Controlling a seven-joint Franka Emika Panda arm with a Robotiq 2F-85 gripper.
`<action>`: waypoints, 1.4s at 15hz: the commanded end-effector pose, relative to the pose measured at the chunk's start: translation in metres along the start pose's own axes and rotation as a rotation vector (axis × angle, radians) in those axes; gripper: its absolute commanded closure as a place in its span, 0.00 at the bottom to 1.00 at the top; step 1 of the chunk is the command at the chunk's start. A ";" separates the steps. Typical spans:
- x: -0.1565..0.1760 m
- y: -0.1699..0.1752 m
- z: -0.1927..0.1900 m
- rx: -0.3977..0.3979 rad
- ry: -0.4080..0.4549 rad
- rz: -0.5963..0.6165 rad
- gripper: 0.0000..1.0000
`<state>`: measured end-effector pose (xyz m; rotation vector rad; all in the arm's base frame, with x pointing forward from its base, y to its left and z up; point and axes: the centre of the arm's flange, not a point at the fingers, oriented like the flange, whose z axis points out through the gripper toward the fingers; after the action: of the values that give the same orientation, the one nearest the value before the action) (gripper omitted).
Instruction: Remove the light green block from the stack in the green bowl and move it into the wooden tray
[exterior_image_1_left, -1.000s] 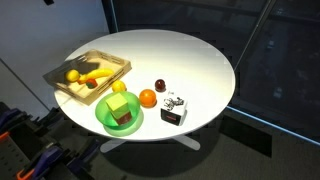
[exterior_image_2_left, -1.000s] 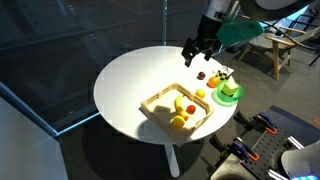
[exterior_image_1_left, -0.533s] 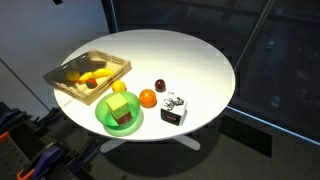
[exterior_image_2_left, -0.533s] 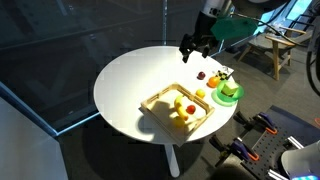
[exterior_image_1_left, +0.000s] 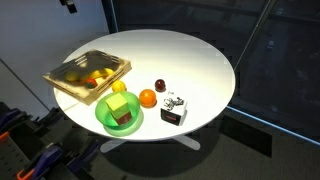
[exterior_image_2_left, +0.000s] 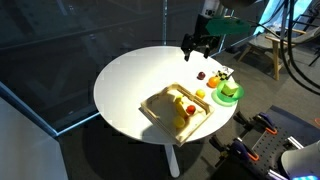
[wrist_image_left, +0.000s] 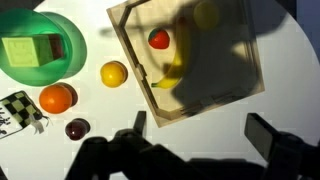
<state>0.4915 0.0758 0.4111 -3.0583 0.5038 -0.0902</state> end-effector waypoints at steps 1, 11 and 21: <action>0.006 0.025 0.002 0.004 -0.101 0.060 0.00; 0.000 0.117 0.005 -0.039 -0.104 0.174 0.00; 0.009 0.155 0.057 -0.030 0.037 0.222 0.00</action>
<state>0.4583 -0.0654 0.3582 -3.0264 0.8392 -0.1107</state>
